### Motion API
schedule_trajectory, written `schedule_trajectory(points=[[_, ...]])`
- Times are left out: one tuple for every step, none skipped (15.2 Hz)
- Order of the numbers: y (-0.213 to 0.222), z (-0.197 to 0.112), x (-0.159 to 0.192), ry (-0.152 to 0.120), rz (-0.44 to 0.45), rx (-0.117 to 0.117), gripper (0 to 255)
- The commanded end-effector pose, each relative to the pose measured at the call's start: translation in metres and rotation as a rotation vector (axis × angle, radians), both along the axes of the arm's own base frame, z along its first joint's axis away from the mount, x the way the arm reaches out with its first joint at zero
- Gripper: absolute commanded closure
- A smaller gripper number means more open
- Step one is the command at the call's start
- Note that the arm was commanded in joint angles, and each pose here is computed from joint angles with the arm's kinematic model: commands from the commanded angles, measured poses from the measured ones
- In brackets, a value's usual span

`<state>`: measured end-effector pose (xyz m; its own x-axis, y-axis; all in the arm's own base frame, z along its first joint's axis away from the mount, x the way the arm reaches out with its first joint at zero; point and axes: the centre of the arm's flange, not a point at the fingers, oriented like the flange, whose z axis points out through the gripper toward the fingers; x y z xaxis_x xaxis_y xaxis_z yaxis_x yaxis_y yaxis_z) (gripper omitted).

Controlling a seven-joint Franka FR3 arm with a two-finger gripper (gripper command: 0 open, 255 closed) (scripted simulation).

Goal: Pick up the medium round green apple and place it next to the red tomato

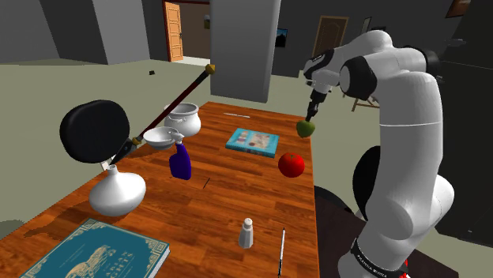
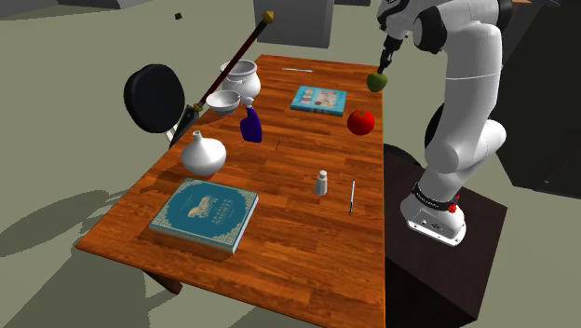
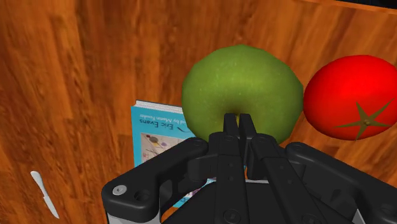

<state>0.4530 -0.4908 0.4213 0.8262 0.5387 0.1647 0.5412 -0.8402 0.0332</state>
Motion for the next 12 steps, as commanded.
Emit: schedule_trajectory(points=[[-0.001,-0.010,0.000,0.000,0.000,-0.001,255],[-0.001,-0.015,0.000,0.000,0.000,-0.001,255],[-0.001,-0.020,0.000,0.000,0.000,-0.001,255],[-0.001,-0.026,0.000,0.000,0.000,-0.001,255],[-0.001,-0.031,0.000,0.000,0.000,-0.001,255],[-0.001,-0.036,0.000,0.000,0.000,-0.001,255],[-0.001,-0.042,0.000,0.000,0.000,-0.001,255],[-0.001,-0.047,0.000,0.000,0.000,-0.001,255],[-0.001,-0.052,0.000,0.000,0.000,-0.001,255],[-0.001,-0.057,0.000,0.000,0.000,-0.001,255],[-0.001,-0.063,0.000,0.000,0.000,-0.001,255],[-0.001,-0.068,0.000,0.000,0.000,-0.001,255]])
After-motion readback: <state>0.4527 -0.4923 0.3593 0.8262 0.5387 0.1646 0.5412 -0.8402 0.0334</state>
